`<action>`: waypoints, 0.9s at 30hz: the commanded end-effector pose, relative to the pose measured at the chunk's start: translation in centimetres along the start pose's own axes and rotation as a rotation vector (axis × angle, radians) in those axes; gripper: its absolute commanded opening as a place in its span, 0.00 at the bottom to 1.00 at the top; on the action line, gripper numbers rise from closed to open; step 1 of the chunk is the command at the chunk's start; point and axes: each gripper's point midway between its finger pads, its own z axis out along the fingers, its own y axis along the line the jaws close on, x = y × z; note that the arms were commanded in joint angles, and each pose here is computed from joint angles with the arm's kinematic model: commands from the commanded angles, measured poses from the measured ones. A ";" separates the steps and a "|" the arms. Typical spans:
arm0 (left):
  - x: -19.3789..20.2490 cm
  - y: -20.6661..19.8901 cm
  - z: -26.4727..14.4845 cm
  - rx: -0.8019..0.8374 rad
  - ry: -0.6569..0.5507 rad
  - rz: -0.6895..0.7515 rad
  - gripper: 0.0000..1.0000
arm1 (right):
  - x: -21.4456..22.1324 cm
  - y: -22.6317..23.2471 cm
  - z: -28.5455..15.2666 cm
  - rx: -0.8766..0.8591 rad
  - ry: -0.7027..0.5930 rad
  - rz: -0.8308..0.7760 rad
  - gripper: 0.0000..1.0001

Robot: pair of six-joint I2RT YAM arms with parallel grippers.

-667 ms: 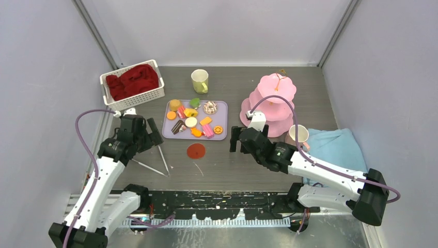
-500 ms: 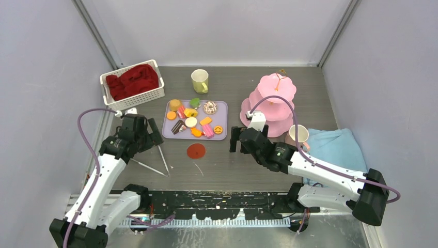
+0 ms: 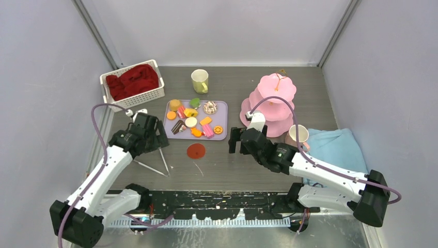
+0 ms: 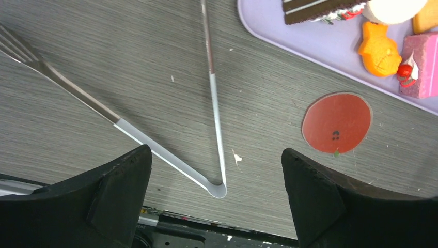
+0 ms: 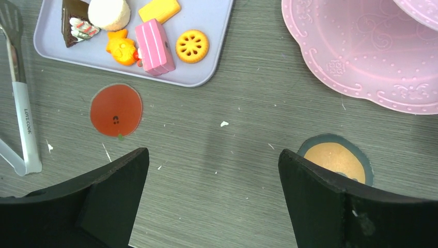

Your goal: Serve the afternoon tea

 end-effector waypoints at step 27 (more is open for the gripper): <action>2.8 -1.6 9.5 -0.140 0.031 -0.079 0.28 | -1.6 0.7 -1.0 -0.045 -0.047 0.002 1.00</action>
